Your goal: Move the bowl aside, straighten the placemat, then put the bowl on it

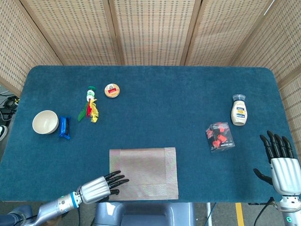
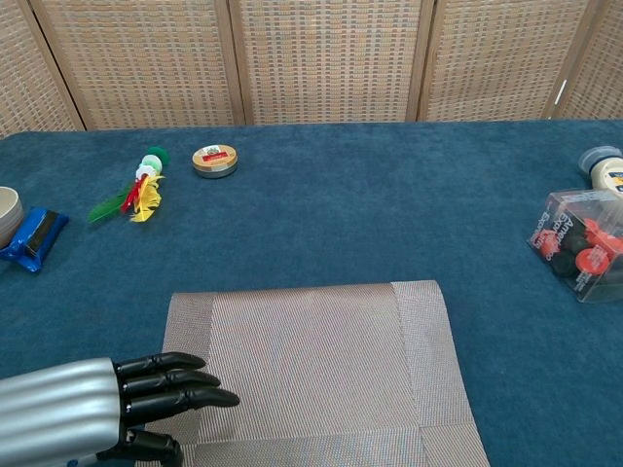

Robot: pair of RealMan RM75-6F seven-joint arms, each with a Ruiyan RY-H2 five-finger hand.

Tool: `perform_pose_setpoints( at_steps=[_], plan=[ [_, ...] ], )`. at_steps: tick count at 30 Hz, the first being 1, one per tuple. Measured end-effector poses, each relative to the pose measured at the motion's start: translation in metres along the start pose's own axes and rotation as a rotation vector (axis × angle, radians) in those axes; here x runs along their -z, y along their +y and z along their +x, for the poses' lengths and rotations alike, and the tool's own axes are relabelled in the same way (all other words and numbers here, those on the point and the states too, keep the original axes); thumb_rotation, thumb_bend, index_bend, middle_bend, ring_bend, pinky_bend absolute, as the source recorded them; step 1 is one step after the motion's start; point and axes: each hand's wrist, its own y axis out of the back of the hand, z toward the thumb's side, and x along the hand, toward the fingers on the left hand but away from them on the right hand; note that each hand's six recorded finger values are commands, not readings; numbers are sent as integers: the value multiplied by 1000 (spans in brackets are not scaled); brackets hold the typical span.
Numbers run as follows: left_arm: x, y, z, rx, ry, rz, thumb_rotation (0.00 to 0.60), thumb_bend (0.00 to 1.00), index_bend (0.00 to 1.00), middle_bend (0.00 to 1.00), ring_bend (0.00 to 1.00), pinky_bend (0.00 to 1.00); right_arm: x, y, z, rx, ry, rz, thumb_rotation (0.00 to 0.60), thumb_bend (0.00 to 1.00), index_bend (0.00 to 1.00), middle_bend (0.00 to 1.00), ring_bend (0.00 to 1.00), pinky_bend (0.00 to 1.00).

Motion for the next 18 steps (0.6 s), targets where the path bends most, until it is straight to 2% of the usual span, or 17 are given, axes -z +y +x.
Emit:
perform_pose_setpoints(
  at_steps=[6, 11, 18],
  plan=[
    [-1, -1, 3, -1, 2, -2, 600, 370, 405, 0, 0, 0, 0, 1, 0, 1, 0, -4, 600, 0, 112, 0, 0, 0],
    [-3, -2, 6, 0, 1, -9, 600, 458, 413, 0, 0, 0, 1, 2, 0, 3, 1, -8, 600, 0, 109, 0, 0, 0],
    [-4, -2, 9, -1, -1, -13, 600, 489, 416, 0, 0, 0, 0, 3, 1, 8, 4, -8, 600, 0, 109, 0, 0, 0]
  ],
)
